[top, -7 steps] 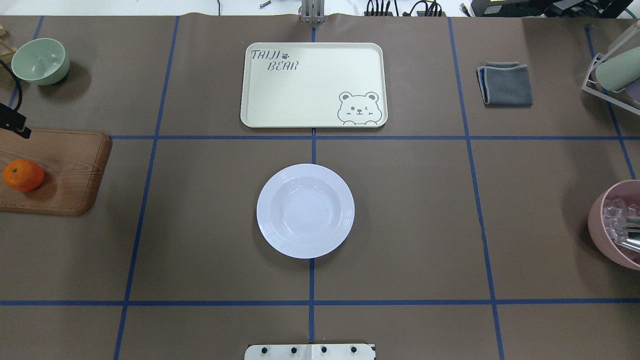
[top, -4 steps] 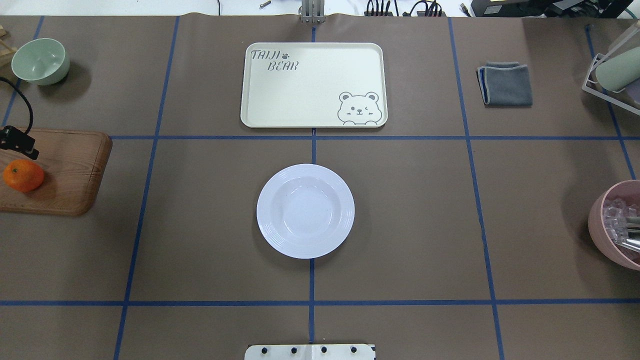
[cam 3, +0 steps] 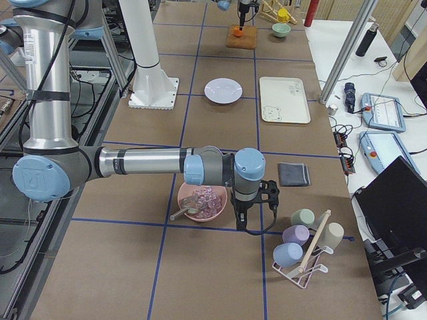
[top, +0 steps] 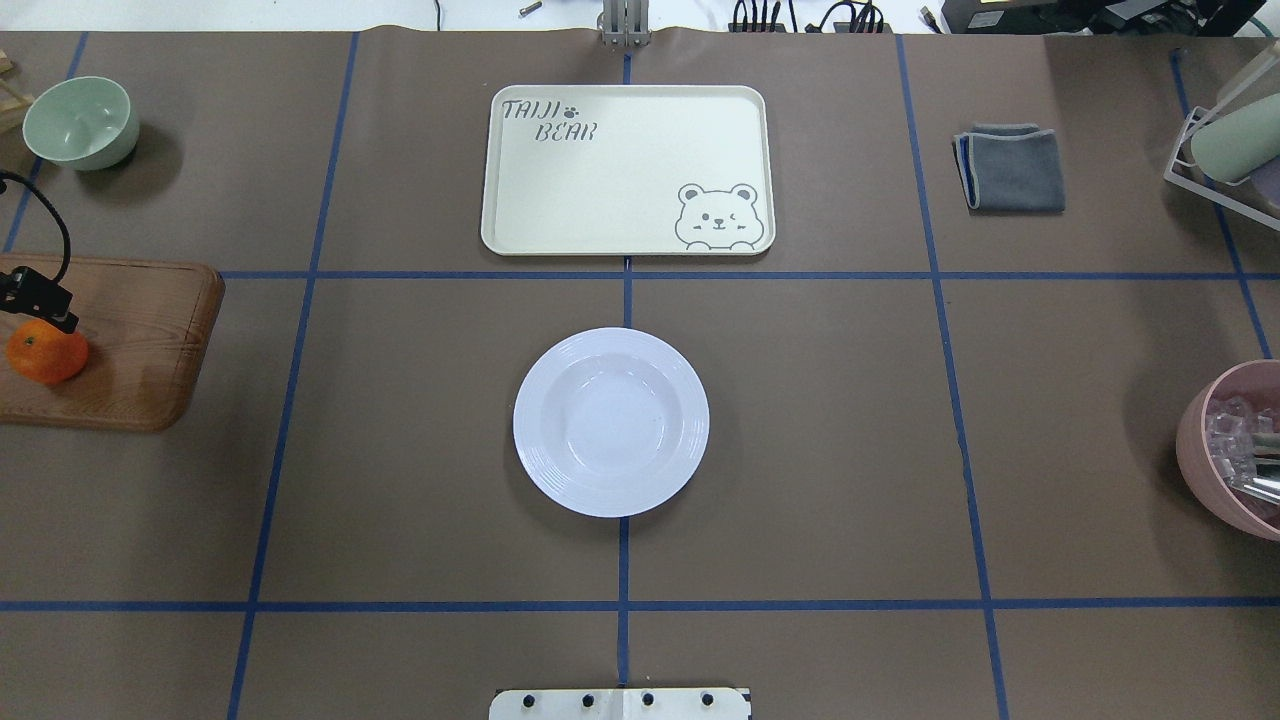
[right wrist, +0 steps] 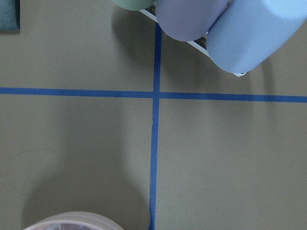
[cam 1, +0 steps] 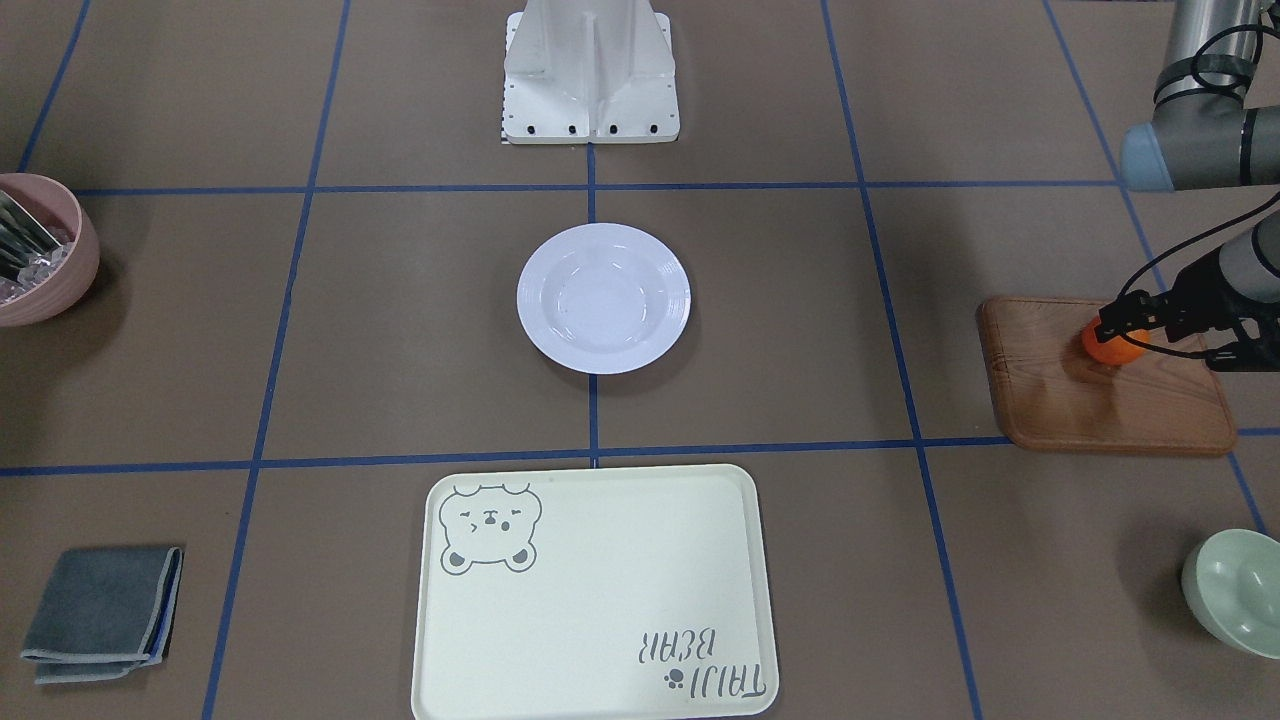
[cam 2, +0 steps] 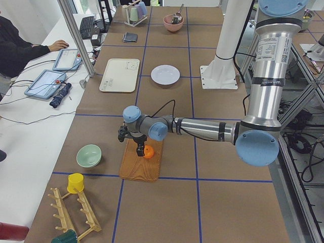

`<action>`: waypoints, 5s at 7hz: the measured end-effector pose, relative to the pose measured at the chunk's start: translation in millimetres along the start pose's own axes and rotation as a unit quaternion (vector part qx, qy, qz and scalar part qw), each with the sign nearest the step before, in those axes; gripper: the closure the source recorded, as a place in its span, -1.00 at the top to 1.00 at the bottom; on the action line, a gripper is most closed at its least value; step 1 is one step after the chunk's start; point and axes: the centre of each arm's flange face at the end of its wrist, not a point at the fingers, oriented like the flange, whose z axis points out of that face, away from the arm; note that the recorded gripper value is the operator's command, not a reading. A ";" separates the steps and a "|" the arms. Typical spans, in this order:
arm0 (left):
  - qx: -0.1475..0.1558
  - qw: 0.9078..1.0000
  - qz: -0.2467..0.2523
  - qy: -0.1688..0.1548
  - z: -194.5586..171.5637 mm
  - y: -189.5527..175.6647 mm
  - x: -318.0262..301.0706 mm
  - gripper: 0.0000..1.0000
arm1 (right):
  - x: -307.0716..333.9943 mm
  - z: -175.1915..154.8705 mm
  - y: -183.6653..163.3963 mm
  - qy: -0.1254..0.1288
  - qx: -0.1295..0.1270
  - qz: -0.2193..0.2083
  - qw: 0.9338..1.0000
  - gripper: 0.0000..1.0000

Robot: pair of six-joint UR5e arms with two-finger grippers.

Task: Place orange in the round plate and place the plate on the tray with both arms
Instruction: 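Lower the left gripper toward the orange on the wooden board, then close the left gripper on the orange and lift it, then carry the orange with the left gripper and lower it onto the white plate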

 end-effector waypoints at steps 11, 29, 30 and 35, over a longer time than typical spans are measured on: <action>-0.005 1.000 0.008 0.012 33.1 5.7 -18.2 0.97 | -3.2 -2.9 -3.7 -0.008 0.003 -0.002 1.000 1.00; -0.032 0.986 -0.160 0.045 -27.4 37.7 614.1 -1.00 | -18.0 -7.2 -3.7 -0.056 0.005 0.026 0.998 1.00; -0.036 0.986 -0.156 0.038 -9.2 44.0 619.8 -1.00 | -20.3 -7.2 -4.4 -0.059 0.005 0.034 0.998 1.00; -0.013 0.991 -0.128 0.036 24.0 66.9 637.9 0.97 | -27.9 -10.9 -5.3 -0.065 0.008 0.033 0.997 1.00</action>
